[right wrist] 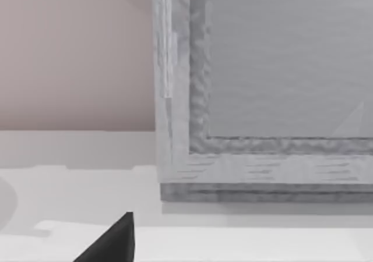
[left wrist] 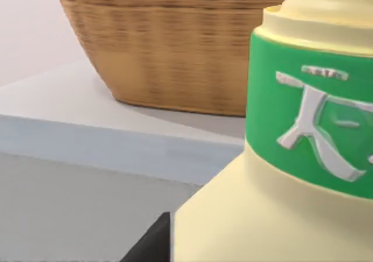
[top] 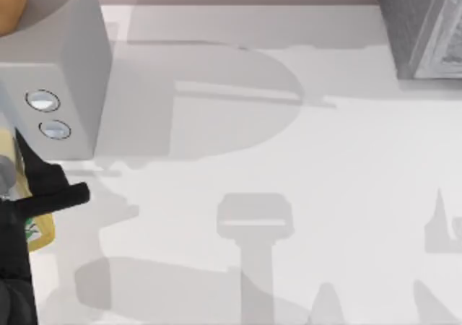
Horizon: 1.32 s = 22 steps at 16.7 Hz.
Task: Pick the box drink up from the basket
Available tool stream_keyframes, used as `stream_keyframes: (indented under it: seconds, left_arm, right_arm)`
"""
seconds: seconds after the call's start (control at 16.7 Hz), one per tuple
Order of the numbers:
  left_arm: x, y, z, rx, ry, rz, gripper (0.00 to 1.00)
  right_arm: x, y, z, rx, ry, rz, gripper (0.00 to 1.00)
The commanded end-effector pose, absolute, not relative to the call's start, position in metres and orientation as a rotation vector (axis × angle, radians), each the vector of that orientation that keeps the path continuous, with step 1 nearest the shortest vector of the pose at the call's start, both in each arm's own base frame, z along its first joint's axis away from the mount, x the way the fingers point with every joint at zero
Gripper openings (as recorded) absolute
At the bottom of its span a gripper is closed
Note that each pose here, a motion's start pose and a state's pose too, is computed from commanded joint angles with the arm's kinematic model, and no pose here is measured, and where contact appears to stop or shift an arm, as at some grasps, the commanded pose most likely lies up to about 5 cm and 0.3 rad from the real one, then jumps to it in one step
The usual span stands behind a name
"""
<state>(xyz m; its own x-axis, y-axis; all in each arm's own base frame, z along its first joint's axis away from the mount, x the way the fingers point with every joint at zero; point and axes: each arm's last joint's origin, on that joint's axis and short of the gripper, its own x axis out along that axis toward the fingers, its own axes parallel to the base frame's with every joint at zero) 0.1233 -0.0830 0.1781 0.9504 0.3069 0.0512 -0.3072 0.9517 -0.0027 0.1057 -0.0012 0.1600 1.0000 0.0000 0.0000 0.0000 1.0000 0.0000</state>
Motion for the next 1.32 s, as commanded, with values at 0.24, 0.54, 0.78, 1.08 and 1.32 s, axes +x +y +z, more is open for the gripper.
stream_keyframes:
  seconds: [0.24, 0.54, 0.78, 1.08, 1.32]
  left_arm:
    - [0.123, -0.082, 0.177, 0.011, -0.048, 0.315, 0.0]
    - [0.134, -0.084, 0.167, 0.014, -0.046, 0.315, 0.0]
    - [0.148, -0.081, 0.154, 0.014, -0.046, 0.315, 0.0]
    - [0.163, -0.072, 0.137, 0.007, -0.051, 0.313, 0.0]
    - [0.167, -0.068, 0.132, 0.005, -0.051, 0.312, 0.0]
  right_arm:
    - [0.106, -0.001, 0.16, 0.0, 0.0, 0.0, 1.0]
    - [0.106, -0.001, 0.16, 0.0, 0.0, 0.0, 1.0]
    - [0.106, -0.001, 0.16, 0.0, 0.0, 0.0, 1.0]
    - [0.106, -0.001, 0.16, 0.0, 0.0, 0.0, 1.0]
    - [0.106, -0.001, 0.16, 0.0, 0.0, 0.0, 1.0]
